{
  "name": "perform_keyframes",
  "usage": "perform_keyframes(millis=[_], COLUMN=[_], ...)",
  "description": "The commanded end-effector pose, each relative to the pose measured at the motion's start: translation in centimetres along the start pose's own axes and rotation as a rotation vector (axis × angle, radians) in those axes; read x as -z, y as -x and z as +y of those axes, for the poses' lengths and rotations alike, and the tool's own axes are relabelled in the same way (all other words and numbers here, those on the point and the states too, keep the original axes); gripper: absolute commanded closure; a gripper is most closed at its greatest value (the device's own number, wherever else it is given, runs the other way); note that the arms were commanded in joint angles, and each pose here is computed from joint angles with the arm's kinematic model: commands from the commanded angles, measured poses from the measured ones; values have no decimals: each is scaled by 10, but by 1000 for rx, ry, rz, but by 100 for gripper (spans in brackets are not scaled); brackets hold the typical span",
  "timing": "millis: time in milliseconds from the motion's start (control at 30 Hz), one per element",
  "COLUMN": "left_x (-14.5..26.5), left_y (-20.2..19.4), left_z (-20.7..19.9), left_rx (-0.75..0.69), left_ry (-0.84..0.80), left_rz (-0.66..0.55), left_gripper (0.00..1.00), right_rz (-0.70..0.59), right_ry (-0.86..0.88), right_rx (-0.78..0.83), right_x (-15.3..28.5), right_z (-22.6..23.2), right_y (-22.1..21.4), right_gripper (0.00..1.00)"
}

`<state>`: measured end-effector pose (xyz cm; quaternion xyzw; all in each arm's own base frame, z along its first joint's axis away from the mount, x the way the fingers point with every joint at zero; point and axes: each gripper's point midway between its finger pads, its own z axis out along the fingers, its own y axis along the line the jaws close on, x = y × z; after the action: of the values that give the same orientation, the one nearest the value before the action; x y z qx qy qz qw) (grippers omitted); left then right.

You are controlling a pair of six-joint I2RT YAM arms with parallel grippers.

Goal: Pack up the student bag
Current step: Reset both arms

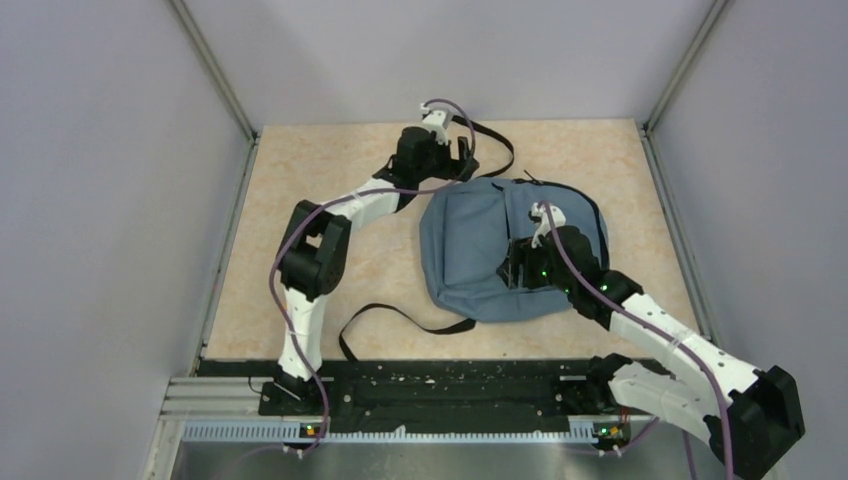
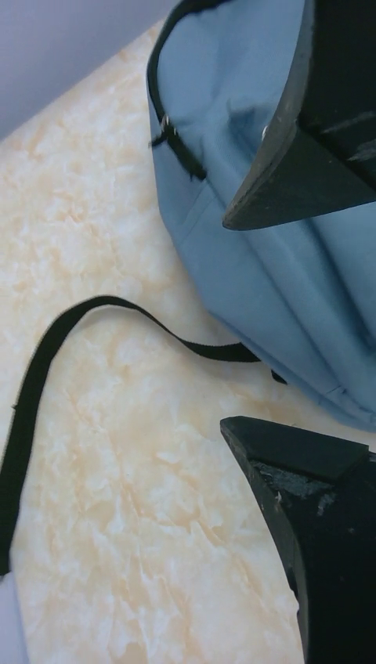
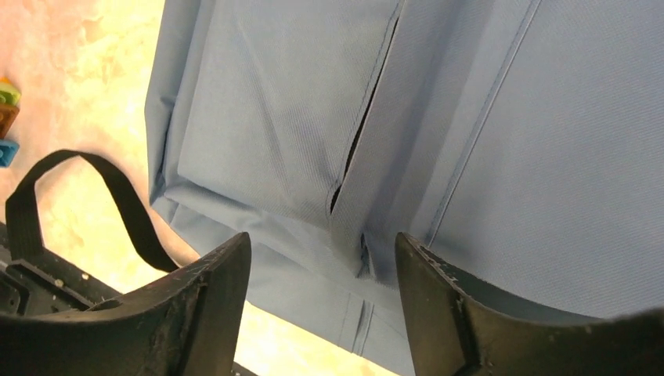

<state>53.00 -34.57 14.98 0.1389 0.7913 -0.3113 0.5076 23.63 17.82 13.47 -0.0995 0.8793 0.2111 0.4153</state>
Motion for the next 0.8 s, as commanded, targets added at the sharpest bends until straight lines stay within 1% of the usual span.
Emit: perform_keyframes(millis=[0, 33, 67, 100, 133, 267, 367, 500, 667, 733, 767], left_x=[49, 57, 64, 72, 81, 114, 144, 193, 275, 310, 331], left_y=[91, 91, 90, 90, 89, 72, 61, 47, 20, 15, 21], left_z=[-44, -41, -37, -33, -30, -6, 11, 41, 72, 76, 72], left_rx=[-87, -82, -77, -73, -67, -10, 32, 88, 120, 126, 132], left_ry=[-66, -51, -32, -16, 3, 99, 173, 344, 630, 722, 752], left_rz=[-271, -277, -283, -291, -294, -269, -262, -256, -181, -153, -170], left_gripper=[6, 6, 6, 6, 5, 4, 4, 4, 2, 2, 2], right_rz=[-72, -85, -99, -114, -133, -190, -212, -253, -314, -353, -380], right_ry=[-18, -27, -37, -53, -67, -124, -118, -133, -255, -293, -305], right_rx=[-12, -15, -18, -20, -21, -30, -66, -154, -199, -200, -193], right_x=[8, 9, 10, 11, 12, 10, 2, -1, 15, 27, 34], right_z=[8, 7, 7, 5, 4, -8, -20, -59, -112, -124, -128], right_y=[35, 41, 47, 52, 59, 81, 97, 115, 123, 127, 130], right_gripper=[29, 25, 18, 6, 2, 1, 1, 1, 1, 1, 1])
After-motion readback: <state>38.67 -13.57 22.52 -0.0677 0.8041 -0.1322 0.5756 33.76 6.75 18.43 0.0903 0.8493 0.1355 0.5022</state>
